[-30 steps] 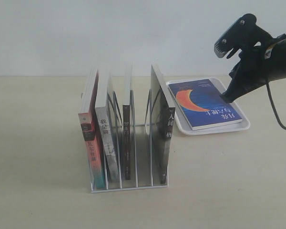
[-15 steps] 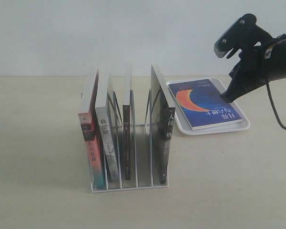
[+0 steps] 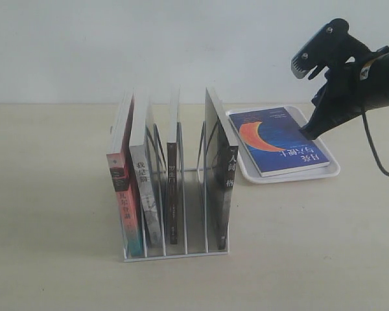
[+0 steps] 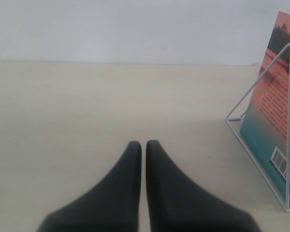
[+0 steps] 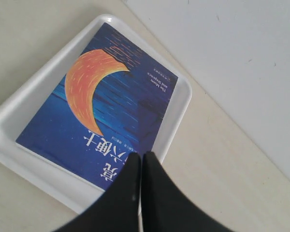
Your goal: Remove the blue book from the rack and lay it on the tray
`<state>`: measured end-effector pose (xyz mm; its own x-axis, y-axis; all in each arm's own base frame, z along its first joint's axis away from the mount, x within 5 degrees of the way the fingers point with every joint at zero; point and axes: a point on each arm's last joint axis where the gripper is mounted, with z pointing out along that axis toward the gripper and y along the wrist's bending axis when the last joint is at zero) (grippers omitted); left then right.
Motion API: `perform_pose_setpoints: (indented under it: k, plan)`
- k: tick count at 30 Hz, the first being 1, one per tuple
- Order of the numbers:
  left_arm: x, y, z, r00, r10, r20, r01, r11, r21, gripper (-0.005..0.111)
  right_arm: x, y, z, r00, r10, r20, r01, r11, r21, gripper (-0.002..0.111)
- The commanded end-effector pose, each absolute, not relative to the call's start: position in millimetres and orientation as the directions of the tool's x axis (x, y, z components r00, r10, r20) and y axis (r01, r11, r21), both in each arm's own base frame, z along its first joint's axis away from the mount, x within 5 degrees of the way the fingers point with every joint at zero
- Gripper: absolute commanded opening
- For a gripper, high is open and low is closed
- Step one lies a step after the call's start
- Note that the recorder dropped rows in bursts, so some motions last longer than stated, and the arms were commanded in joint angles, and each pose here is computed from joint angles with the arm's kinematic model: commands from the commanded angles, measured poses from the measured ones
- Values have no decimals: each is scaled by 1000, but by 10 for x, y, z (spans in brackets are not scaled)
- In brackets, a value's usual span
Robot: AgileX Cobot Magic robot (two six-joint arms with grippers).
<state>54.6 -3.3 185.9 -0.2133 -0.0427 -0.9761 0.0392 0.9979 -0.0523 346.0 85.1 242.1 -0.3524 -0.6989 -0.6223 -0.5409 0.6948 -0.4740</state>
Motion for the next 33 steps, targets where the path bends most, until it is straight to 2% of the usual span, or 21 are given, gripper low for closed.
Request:
perform_pose_setpoints:
  k: [1,11,21,23,26,30,33]
  plan:
    - [545,-33,1868,-205,-47,-978,38,998,-56,4,3456,829,2481,-347,-690,-635,-526,704,-477,0]
    - [545,-33,1868,-205,-47,-978,38,998,-56,4,3423,821,2573,-332,-686,-647,-515,707,-486,0]
    - [545,-33,1868,-205,-47,-978,38,998,-56,4,2951,705,3476,-133,-646,-752,-372,735,-566,0]
    - [545,-33,1868,-205,-47,-978,38,998,-56,4,2797,667,3672,-107,-588,-802,-331,782,-529,0]
    - [545,-33,1868,-205,-47,-978,38,998,-56,4,2496,595,3987,-67,-418,-906,-268,882,-387,0]
    - [545,-33,1868,-205,-47,-978,38,998,-56,4,2039,477,4287,-22,-304,-953,-231,929,-291,0]
    - [545,-33,1868,-205,-47,-978,38,998,-56,4,1734,377,4352,-5,-238,-971,-209,950,-231,0]
